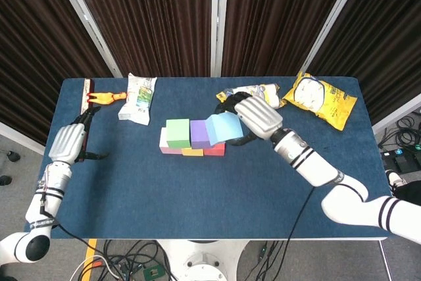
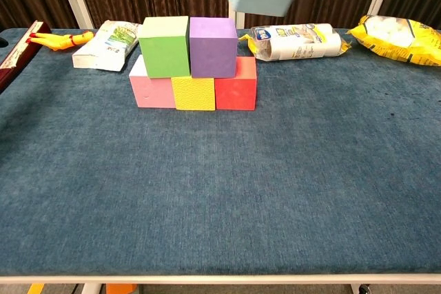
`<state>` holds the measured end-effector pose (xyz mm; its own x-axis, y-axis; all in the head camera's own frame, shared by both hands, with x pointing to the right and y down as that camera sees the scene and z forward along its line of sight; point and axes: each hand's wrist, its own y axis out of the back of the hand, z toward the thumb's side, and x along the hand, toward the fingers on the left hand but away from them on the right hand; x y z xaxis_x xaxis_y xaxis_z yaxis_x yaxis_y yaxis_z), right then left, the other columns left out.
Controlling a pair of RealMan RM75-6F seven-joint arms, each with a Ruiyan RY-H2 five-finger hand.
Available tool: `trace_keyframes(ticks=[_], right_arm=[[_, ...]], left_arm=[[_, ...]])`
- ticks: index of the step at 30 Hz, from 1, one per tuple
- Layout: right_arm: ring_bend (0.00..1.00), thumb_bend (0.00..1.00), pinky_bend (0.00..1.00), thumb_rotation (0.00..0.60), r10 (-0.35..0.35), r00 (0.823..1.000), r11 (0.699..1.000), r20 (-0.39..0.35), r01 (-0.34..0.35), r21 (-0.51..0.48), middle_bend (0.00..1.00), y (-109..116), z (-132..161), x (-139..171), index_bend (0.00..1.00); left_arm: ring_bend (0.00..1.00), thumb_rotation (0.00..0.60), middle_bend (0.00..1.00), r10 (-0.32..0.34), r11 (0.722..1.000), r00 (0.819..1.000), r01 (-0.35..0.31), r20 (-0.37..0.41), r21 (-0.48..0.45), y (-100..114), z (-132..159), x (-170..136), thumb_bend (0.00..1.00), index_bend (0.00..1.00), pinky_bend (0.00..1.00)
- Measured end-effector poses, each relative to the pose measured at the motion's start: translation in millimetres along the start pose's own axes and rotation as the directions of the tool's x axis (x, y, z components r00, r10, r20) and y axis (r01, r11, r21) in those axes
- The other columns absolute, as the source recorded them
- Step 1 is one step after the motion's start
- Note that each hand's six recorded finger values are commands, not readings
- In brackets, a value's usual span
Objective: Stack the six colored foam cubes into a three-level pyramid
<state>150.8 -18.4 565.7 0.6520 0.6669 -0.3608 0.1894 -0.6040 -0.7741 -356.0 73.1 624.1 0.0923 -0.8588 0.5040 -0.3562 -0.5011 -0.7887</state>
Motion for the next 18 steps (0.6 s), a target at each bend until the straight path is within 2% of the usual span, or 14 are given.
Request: trace_keyframes(ticks=[9, 18], right_arm=[[0.22, 0.13, 0.18, 0.600, 0.077, 0.997, 0.996, 0.005, -0.076, -0.049, 0.45, -13, 14, -54, 0.43], [0.22, 0.13, 0.13, 0.600, 0.140, 0.990, 0.987, 0.034, -0.137, -0.081, 0.43, -16, 22, -72, 0.37]], left_arm=[[0.12, 0.600, 0.08, -0.011, 1.000, 1.000, 0.011, -0.004, -0.002, -2, -2, 3, 0.01, 0.08, 0.31], [0.12, 0.600, 0.08, -0.016, 1.000, 1.000, 0.016, 0.002, -0.003, -4, 0, 6, 0.01, 0.08, 0.31]])
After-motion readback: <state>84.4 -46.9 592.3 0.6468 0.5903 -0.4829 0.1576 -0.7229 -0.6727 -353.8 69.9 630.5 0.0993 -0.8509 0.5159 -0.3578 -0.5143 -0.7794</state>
